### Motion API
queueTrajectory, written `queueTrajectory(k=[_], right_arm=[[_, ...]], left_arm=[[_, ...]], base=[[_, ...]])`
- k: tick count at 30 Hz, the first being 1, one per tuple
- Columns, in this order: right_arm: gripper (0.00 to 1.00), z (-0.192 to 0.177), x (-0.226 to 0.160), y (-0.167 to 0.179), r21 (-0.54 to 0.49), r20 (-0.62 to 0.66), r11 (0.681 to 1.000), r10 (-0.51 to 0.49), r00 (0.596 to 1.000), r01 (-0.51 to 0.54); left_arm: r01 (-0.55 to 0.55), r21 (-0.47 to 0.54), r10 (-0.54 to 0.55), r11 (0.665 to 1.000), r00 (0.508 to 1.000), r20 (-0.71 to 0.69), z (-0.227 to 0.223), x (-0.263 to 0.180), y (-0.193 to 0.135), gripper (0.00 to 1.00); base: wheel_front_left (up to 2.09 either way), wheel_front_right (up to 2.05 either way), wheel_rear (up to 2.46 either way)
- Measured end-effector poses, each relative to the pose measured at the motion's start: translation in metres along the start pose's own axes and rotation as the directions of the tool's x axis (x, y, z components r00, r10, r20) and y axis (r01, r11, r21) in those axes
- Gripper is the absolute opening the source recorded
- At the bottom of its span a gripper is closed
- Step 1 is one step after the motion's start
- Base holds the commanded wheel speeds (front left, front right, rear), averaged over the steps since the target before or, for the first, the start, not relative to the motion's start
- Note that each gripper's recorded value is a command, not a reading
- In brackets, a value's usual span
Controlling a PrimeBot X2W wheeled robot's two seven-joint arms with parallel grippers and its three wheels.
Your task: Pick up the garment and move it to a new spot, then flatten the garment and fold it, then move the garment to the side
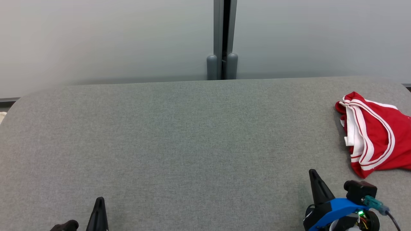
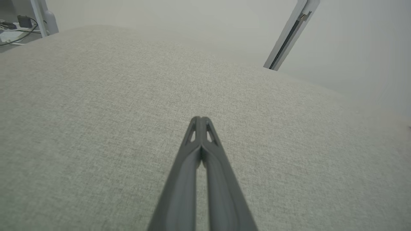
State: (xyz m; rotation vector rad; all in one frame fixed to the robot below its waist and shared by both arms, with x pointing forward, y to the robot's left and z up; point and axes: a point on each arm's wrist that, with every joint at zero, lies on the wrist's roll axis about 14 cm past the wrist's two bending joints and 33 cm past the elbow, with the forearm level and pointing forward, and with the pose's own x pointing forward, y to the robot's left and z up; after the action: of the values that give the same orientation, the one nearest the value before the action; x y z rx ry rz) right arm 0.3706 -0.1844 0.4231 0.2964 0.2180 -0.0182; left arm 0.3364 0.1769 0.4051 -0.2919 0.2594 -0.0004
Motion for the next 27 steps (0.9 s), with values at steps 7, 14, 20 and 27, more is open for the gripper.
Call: queueTrajectory(k=[7, 14, 20, 27], right_arm=[[0.00, 0.008, 0.001, -0.002, 0.124, 0.019, 0.992, -0.019, 1.000, 0.016], [0.00, 0.013, 0.001, -0.004, 0.239, 0.029, 0.971, -0.035, 0.999, 0.027], [0.00, 0.020, 0.002, -0.004, 0.329, 0.040, 0.944, -0.041, 0.998, 0.025], [0.00, 0.026, 0.003, -0.005, 0.422, 0.053, 0.906, -0.047, 0.998, 0.020]], left_arm=[[-0.018, -0.122, 0.020, 0.992, 1.000, 0.014, 0.007, 0.003, 0.002, 0.00], [-0.028, -0.236, 0.035, 0.971, 0.999, 0.026, 0.015, 0.006, 0.003, 0.00], [-0.029, -0.326, 0.043, 0.945, 0.998, 0.034, 0.021, 0.008, 0.004, 0.00], [-0.022, -0.419, 0.048, 0.907, 0.997, 0.051, 0.030, 0.012, 0.005, 0.00]], base=[[0.00, 0.00, 0.00], [0.00, 0.00, 0.00], [0.00, 0.00, 0.00], [0.00, 0.00, 0.00]])
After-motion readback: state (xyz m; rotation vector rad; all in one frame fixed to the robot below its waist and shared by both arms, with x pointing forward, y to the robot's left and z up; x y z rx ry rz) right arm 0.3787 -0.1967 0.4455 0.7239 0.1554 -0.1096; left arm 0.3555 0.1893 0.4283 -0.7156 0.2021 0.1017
